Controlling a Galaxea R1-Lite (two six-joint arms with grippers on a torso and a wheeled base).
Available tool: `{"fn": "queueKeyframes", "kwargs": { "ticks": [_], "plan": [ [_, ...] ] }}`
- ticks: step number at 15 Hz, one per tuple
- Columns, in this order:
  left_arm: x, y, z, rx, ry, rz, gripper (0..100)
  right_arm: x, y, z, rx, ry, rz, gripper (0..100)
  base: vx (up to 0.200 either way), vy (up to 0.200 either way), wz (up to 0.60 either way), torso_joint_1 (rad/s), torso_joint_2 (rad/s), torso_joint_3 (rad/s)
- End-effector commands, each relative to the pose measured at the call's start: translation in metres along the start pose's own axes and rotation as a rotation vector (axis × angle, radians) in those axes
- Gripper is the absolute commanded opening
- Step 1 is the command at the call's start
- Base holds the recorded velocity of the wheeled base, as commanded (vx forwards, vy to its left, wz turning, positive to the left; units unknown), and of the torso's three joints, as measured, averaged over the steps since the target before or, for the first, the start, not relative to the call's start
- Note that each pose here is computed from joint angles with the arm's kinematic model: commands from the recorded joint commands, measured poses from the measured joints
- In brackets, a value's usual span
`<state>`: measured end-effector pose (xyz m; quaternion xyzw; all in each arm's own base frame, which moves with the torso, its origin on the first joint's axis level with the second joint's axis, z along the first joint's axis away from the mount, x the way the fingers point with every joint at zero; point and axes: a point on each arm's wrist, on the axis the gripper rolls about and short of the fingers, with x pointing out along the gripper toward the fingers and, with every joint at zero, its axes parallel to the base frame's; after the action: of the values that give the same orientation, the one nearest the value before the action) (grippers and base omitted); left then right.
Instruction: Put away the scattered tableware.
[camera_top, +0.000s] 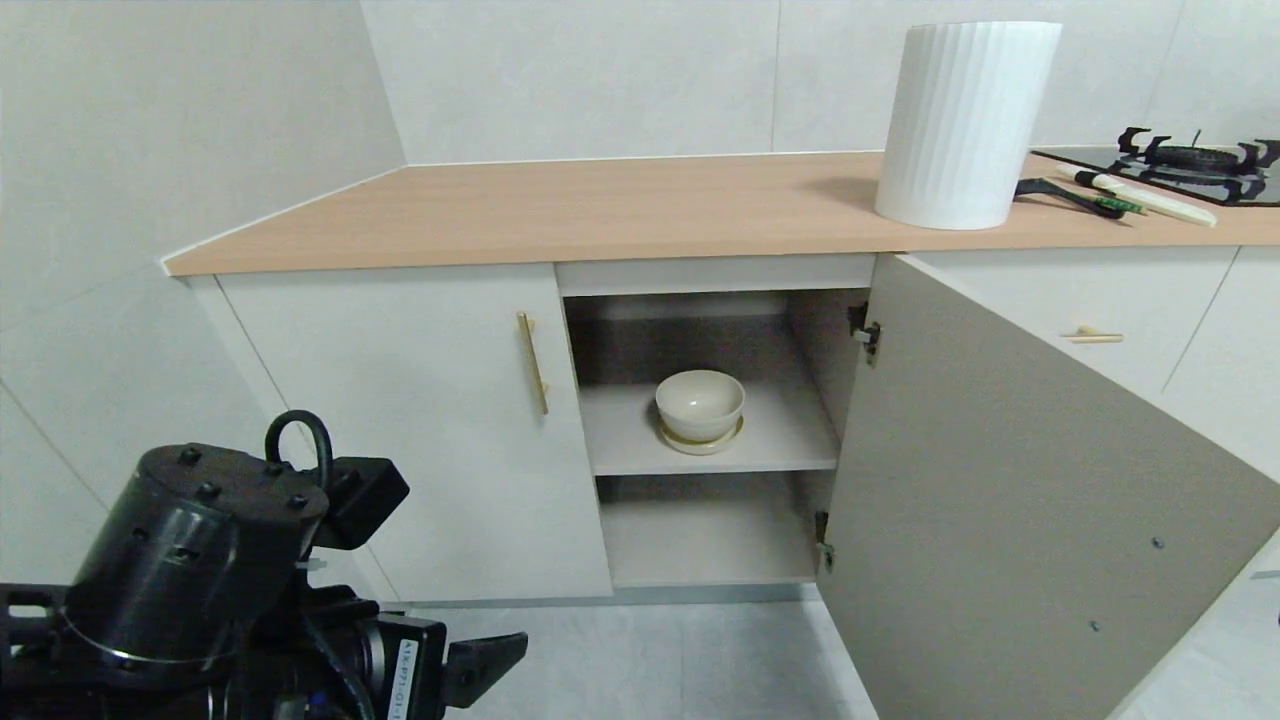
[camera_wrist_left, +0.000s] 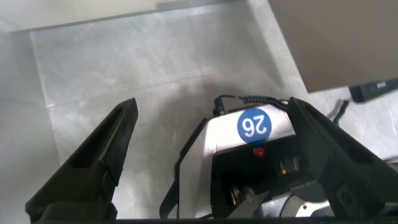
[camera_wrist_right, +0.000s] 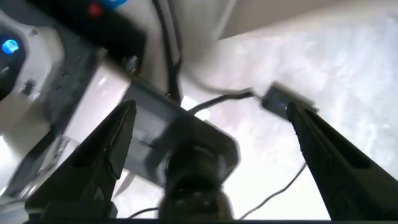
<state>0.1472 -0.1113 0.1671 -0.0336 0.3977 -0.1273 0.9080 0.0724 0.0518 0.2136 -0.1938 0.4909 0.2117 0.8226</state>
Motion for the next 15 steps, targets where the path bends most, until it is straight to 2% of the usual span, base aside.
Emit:
{"fn": "queueKeyframes", "kwargs": {
  "ticks": [1, 7, 11, 15],
  "plan": [
    [0.000, 0.000, 0.000, -0.001, 0.001, 0.001, 100, -0.005, -0.007, -0.004, 0.052, -0.029, -0.094, 100, 0.000, 0.000, 0.00, 0.000, 0.00, 0.000],
    [0.001, 0.000, 0.000, 0.000, 0.004, 0.001, 100, -0.012, -0.037, 0.008, 0.301, -0.048, -0.323, 100, 0.000, 0.000, 0.00, 0.000, 0.00, 0.000],
    [0.001, 0.000, -0.001, 0.000, 0.005, 0.001, 100, -0.010, -0.055, 0.008, 0.352, -0.025, -0.416, 100, 0.000, 0.000, 0.00, 0.000, 0.00, 0.000],
    [0.001, 0.000, -0.001, 0.000, 0.005, 0.001, 100, 0.001, -0.083, 0.016, 0.472, -0.026, -0.493, 100, 0.000, 0.000, 0.00, 0.000, 0.00, 0.000]
  ]
}}
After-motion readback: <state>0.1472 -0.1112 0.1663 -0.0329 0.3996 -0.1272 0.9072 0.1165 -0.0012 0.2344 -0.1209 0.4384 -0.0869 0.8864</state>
